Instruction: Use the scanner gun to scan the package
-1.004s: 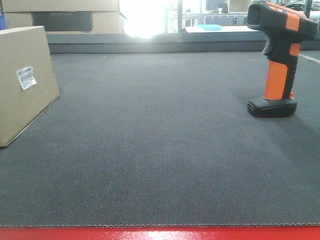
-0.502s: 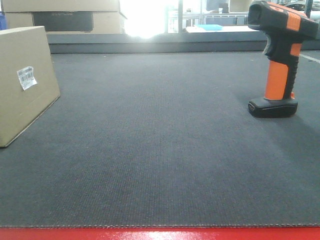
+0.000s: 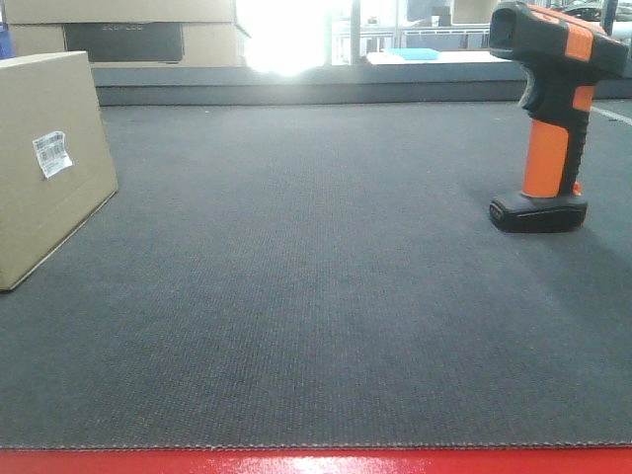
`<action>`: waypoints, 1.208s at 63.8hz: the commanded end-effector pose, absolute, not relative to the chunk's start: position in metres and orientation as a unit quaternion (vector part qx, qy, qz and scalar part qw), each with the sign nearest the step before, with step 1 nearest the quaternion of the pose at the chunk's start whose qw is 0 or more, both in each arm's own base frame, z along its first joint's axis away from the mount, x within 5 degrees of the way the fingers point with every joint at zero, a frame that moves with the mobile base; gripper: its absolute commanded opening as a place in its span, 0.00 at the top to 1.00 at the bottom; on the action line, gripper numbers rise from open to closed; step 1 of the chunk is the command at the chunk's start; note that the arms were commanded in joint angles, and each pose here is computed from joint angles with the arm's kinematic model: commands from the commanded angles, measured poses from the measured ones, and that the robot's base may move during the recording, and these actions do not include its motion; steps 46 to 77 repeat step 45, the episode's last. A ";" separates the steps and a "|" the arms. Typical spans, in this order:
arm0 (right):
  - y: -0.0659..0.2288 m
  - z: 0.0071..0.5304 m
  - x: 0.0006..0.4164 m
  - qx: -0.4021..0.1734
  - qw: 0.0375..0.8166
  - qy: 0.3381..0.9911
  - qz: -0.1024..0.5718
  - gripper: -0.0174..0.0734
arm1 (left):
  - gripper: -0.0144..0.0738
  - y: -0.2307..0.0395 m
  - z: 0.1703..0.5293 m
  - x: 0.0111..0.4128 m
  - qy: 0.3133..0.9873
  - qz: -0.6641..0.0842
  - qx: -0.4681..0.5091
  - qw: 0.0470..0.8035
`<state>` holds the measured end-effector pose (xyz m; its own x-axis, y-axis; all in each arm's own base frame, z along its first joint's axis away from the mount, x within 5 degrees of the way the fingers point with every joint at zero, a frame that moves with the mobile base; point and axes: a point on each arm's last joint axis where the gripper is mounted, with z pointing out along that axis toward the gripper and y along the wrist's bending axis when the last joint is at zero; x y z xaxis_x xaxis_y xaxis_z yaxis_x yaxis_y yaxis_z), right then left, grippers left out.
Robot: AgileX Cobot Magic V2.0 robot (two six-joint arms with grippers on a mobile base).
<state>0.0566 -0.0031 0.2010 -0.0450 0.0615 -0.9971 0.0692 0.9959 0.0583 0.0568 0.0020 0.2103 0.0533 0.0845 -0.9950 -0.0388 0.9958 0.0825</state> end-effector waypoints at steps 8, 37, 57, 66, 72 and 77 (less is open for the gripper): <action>-0.004 0.204 0.056 0.045 0.701 0.712 -0.006 0.98 | 0.96 0.002 0.213 0.056 0.678 0.041 0.012 0.734; -0.004 0.204 0.056 0.045 0.701 0.712 -0.006 0.98 | 0.96 0.002 0.213 0.056 0.678 0.041 0.012 0.734; -0.004 0.204 0.056 0.045 0.701 0.712 -0.006 0.98 | 0.96 0.002 0.213 0.056 0.678 0.041 0.012 0.734; -0.004 0.204 0.056 0.045 0.701 0.712 -0.006 0.98 | 0.96 0.002 0.213 0.056 0.678 0.041 0.012 0.734; -0.004 0.204 0.056 0.045 0.701 0.712 -0.006 0.98 | 0.96 0.002 0.213 0.056 0.678 0.041 0.012 0.734; -0.004 0.204 0.056 0.045 0.701 0.712 -0.006 0.98 | 0.96 0.002 0.213 0.056 0.678 0.041 0.012 0.734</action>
